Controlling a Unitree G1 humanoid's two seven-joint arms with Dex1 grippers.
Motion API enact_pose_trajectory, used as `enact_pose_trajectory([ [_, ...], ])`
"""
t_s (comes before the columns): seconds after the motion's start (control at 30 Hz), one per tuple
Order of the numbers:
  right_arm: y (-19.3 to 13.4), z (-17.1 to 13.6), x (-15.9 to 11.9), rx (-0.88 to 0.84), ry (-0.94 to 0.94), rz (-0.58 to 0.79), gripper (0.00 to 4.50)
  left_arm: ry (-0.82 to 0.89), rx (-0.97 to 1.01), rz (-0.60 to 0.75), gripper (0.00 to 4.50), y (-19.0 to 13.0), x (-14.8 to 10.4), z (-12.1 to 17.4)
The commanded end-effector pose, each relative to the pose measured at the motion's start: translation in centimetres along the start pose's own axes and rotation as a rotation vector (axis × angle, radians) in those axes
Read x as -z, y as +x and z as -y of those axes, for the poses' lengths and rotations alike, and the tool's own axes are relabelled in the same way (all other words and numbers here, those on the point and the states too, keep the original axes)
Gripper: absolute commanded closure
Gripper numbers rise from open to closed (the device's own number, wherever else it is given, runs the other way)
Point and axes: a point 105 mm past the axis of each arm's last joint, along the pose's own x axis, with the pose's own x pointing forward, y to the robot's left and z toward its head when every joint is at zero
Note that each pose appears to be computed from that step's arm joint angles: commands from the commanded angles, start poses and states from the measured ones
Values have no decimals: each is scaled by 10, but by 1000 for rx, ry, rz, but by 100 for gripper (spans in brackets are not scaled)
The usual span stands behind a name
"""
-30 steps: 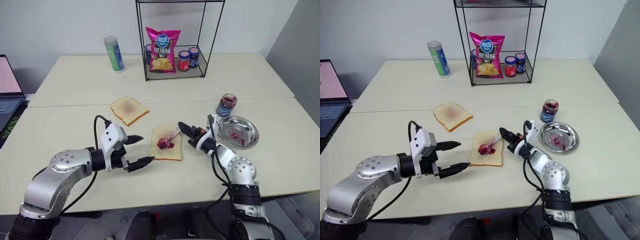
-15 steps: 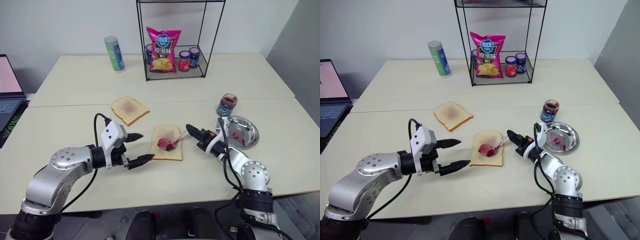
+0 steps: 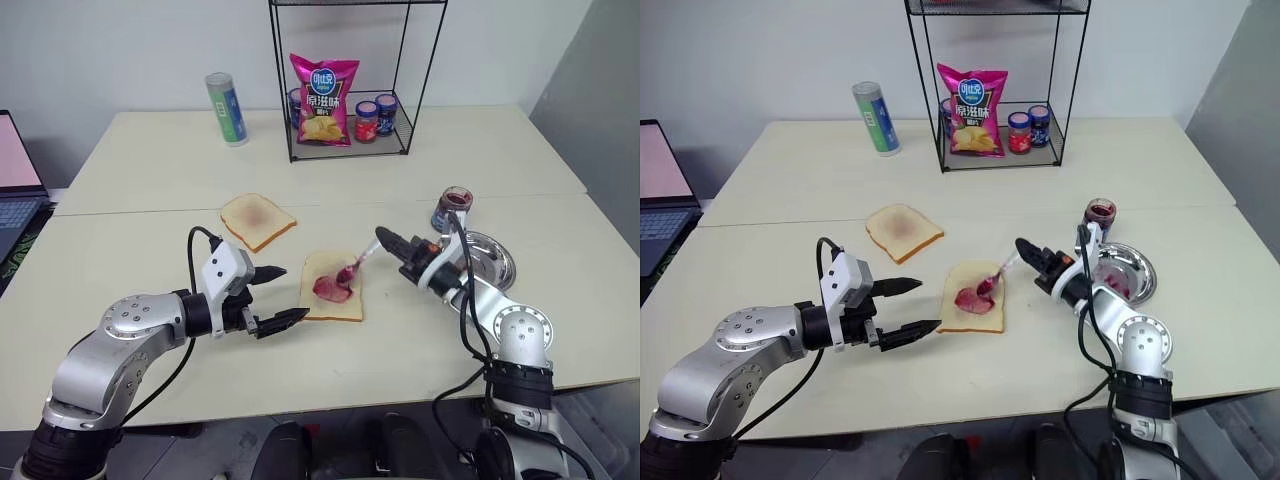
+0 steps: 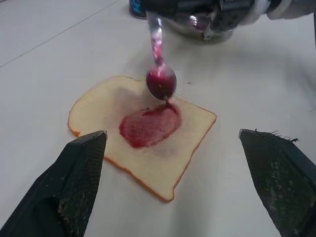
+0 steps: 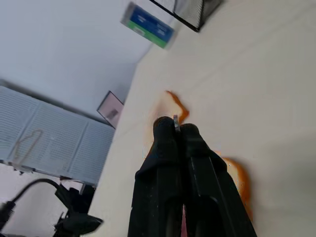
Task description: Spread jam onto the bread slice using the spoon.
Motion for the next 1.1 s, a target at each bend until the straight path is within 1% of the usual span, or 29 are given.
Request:
enact_pose_trajectory([
  [0.03, 18, -7, -6, -33, 6, 31, 448, 41, 11, 23, 0, 1, -8, 2],
  [0.2, 31, 6, 0, -5, 3, 16, 448, 45, 6, 20, 0, 0, -8, 2],
  [0.33, 34, 23, 9, 44, -9, -2, 448, 44, 4, 20, 0, -1, -8, 2],
  [0.4, 33, 26, 13, 51, -13, -11, 448, 44, 4, 19, 0, -1, -7, 3],
  [0.53, 24, 33, 19, 66, -27, -36, 448, 45, 7, 19, 0, -1, -7, 3],
  [0.73, 3, 44, 15, 103, -35, -27, 448, 46, 19, 22, 0, 2, -8, 3],
  [0.87, -13, 45, 13, 113, -41, -23, 448, 49, 26, 23, 0, 4, -8, 2],
  [1.1, -27, 39, 14, 115, -45, -27, 448, 52, 40, 24, 0, 5, -8, 3],
])
